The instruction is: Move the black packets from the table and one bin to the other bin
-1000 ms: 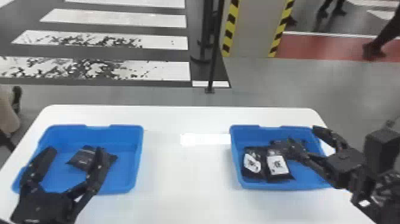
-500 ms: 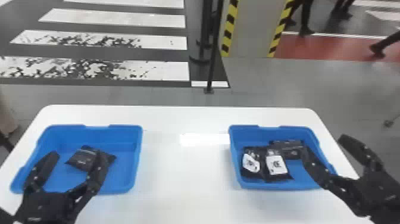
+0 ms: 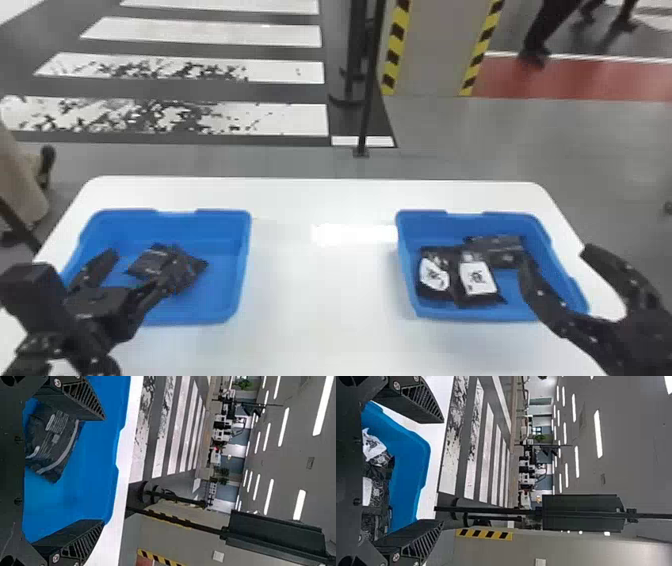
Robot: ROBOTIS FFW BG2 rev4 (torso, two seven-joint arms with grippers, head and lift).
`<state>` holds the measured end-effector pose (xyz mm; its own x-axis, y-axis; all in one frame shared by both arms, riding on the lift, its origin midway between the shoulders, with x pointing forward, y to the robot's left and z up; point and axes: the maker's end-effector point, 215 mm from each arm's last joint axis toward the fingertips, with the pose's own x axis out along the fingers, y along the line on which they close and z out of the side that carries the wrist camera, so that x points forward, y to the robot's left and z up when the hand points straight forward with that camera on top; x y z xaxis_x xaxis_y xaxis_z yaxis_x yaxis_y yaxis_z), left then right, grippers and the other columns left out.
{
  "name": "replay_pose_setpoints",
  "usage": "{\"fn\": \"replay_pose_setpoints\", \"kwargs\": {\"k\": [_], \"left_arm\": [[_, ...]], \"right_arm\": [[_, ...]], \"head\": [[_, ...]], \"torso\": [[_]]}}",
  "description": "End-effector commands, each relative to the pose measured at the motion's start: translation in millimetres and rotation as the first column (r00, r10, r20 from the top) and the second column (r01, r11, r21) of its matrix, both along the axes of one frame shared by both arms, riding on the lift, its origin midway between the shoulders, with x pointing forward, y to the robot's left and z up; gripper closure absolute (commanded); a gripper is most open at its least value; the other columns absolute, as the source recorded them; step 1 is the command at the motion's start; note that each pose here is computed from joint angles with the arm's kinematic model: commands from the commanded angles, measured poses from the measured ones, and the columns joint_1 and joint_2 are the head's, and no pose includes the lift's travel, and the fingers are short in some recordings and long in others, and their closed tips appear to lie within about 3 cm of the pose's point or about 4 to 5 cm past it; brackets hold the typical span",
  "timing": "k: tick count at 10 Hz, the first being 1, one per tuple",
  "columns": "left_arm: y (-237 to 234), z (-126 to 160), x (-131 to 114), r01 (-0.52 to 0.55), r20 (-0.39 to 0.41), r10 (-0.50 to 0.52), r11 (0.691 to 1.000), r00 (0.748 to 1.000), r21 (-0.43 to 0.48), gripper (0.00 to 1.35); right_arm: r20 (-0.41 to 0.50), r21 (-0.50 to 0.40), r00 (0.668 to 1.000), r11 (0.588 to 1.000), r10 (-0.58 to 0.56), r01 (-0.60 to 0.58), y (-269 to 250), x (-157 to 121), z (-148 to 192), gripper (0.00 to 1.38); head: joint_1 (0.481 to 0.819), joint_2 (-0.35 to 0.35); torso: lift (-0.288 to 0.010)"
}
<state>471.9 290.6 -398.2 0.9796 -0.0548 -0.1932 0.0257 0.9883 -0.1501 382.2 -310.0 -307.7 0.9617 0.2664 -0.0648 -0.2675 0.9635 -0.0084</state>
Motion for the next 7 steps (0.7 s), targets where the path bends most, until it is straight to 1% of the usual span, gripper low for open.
{"fn": "replay_pose_setpoints", "kwargs": {"k": [1, 2, 4, 5, 6, 7], "left_arm": [[25.3, 4.7, 18.9, -0.036, -0.011, 0.036, 0.999, 0.999, 0.0, 0.11], [32.5, 8.6, 28.3, -0.043, -0.009, 0.043, 0.999, 0.999, 0.003, 0.11], [34.4, 5.5, 40.0, -0.039, -0.03, 0.039, 0.999, 0.999, 0.0, 0.11], [32.9, -5.5, 41.5, -0.035, -0.07, 0.034, 0.999, 0.997, -0.01, 0.11], [28.5, -20.7, 41.9, -0.025, -0.13, 0.022, 0.999, 0.991, -0.02, 0.11], [19.1, -38.7, 43.9, 0.0, -0.198, -0.008, 0.999, 0.98, -0.04, 0.11]], "right_arm": [[-0.063, -0.007, 0.998, 1.0, 0.006, -0.006, 2.3, -13.5, -11.9, 0.13], [-0.117, -0.018, 0.993, 1.0, 0.005, -0.007, -0.2, -20.7, -24.2, 0.13], [-0.186, -0.039, 0.982, 0.999, 0.014, -0.021, 1.4, -35.4, -40.9, 0.13], [-0.207, -0.047, 0.978, 0.999, 0.016, -0.027, 1.9, -40.0, -45.4, 0.13], [-0.223, -0.051, 0.975, 0.998, 0.02, -0.033, 2.0, -42.3, -49.5, 0.13], [-0.237, -0.055, 0.971, 0.998, 0.029, -0.044, 3.0, -44.0, -52.7, 0.13]], "head": [[0.695, -0.037], [0.695, -0.005], [0.695, 0.017], [0.695, 0.022], [0.695, 0.022], [0.695, 0.018]], "torso": [[-0.11], [-0.11], [-0.11], [-0.11], [-0.11], [-0.11]]}}
